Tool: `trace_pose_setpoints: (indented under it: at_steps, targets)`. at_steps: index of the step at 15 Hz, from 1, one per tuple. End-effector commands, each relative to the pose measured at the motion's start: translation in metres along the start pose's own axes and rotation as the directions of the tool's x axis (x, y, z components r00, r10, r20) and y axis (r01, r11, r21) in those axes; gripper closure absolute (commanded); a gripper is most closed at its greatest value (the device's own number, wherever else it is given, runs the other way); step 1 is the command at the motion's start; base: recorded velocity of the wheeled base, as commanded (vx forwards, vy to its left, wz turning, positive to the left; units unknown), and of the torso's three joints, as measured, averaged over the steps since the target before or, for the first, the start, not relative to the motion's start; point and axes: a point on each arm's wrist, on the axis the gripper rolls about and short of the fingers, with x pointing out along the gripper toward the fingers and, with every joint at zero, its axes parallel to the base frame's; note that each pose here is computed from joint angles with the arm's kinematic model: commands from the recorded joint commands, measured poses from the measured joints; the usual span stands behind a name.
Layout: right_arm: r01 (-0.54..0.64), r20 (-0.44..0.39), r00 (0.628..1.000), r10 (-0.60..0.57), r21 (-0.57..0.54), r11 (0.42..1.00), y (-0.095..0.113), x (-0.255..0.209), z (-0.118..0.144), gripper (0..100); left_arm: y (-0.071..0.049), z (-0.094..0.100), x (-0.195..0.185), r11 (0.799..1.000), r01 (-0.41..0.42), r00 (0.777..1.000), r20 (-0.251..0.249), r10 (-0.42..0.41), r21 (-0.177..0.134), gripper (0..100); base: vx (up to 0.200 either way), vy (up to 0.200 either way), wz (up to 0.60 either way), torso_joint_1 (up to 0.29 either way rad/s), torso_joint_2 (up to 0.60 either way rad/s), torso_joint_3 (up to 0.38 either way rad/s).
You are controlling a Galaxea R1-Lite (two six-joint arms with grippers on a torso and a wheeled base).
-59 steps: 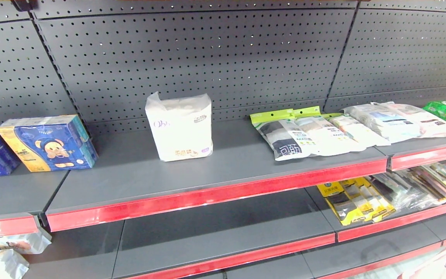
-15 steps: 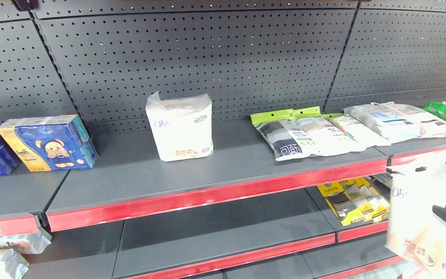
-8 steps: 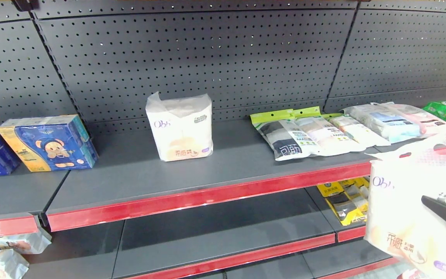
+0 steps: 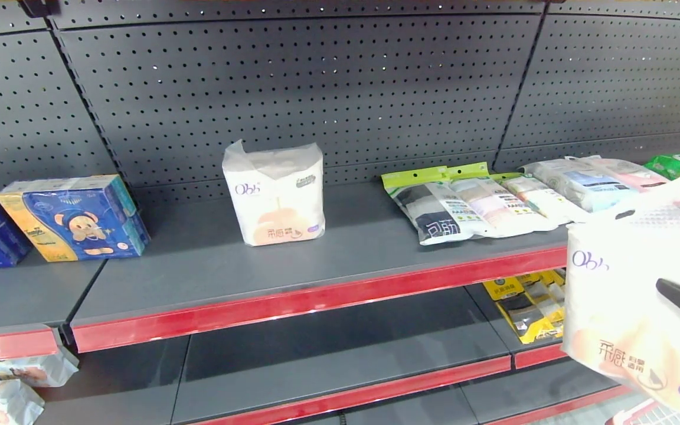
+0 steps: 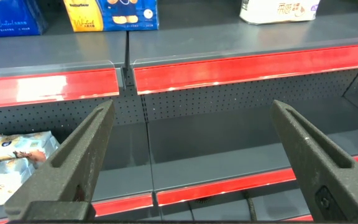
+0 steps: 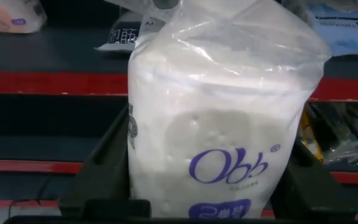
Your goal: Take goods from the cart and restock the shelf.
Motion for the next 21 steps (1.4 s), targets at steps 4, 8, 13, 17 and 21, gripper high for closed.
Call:
trace_pose_setpoints:
  at_steps: [4, 8, 13, 17, 21]
  targets:
    - [0.034, -0.013, 0.999, -0.034, -0.038, 0.999, -0.0009, 0.0002, -0.0028, 100, 0.0, 0.0, 0.0001, 1.0, -0.001, 1.0, -0.001, 0.001, 0.0, 0, 0.0, 0.0, 0.0, 0.0, 0.0, 0.0]
    - [0.046, -0.012, 0.999, -0.046, -0.041, 0.998, -0.0007, -0.0013, -0.0041, 100, 0.0, 0.0, 0.0001, 1.0, -0.001, 1.0, -0.001, 0.001, 0.0, 0, 0.0, 0.0, 0.0, 0.0, 0.0, 0.0]
    - [0.051, -0.02, 0.998, -0.052, -0.041, 0.998, -0.0011, -0.0002, -0.005, 100, 0.0, 0.0, 0.0001, 1.0, -0.001, 1.0, -0.001, 0.001, 0.0, 0, 0.0, 0.0, 0.0, 0.0, 0.0, 0.0]
    - [0.051, -0.019, 0.998, -0.052, -0.047, 0.998, -0.0011, -0.0002, -0.0045, 100, 0.0, 0.0, 0.0001, 1.0, -0.001, 1.0, -0.001, 0.001, 0.0, 0, 0.0, 0.0, 0.0, 0.127, -0.27, -0.146]
    - [0.05, -0.022, 0.998, -0.052, -0.055, 0.997, -0.0013, 0.0004, -0.0048, 100, 0.0, 0.0, 0.0001, 1.0, -0.001, 1.0, -0.001, 0.001, 0.0, 0, 0.0, 0.0, 0.0, 0.165, -0.35, -0.187]
